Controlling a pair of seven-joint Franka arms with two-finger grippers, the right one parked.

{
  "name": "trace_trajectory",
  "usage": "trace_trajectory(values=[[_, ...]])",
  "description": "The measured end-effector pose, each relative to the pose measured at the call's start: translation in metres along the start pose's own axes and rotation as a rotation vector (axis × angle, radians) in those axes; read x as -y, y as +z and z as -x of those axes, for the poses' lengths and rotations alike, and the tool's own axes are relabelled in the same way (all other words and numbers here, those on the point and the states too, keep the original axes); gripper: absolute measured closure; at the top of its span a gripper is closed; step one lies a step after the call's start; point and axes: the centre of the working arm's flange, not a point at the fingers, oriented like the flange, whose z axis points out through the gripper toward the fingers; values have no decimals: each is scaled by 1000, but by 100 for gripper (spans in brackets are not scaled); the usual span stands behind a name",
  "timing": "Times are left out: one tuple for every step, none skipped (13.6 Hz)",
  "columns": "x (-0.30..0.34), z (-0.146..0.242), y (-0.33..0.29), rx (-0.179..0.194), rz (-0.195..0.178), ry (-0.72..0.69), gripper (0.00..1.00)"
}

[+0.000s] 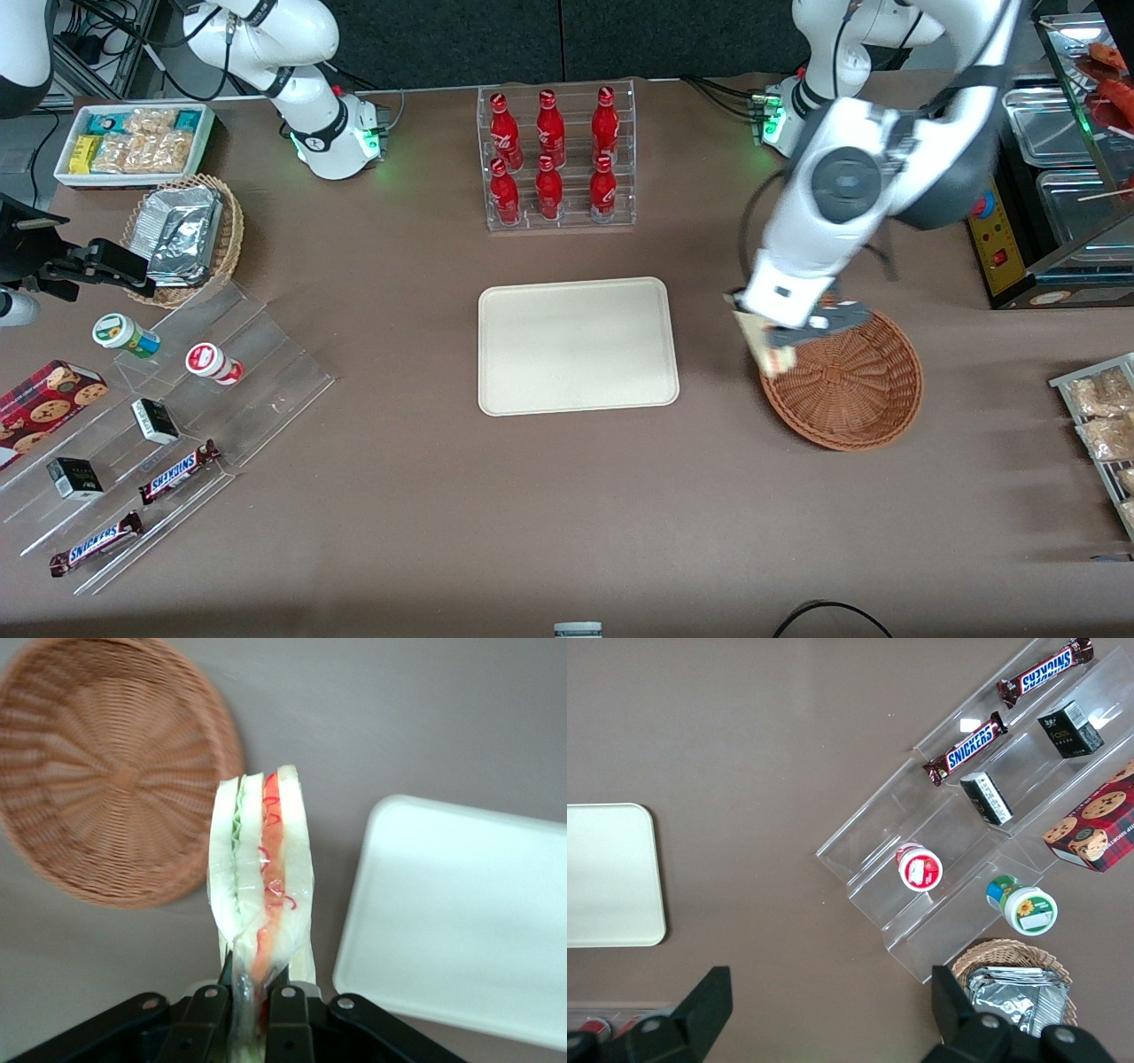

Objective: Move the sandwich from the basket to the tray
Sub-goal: 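Lift the sandwich and carry it over the white tray, then lower the sandwich onto the white tray and open the left gripper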

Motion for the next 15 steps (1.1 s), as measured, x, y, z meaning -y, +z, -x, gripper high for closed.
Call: trace_trajectory(values=[[-23,8,5,4,2,37,85],[-47,13,13,4,9,73,85],[-69,17,22,8,15,103,85],[-91,21,33,15,19,124,85],[-111,26,45,25,19,133,85],[-131,32,56,30,23,138,85],[-147,36,65,28,34,143,85],[-161,39,73,24,46,145,85],[-173,42,78,16,62,140,85],[-183,46,84,7,79,133,85],[-192,47,91,-3,98,130,85],[-200,51,98,-11,114,131,85],[-208,56,106,-16,121,136,85],[-216,62,114,-22,120,144,85],[-221,67,124,-27,113,151,85]])
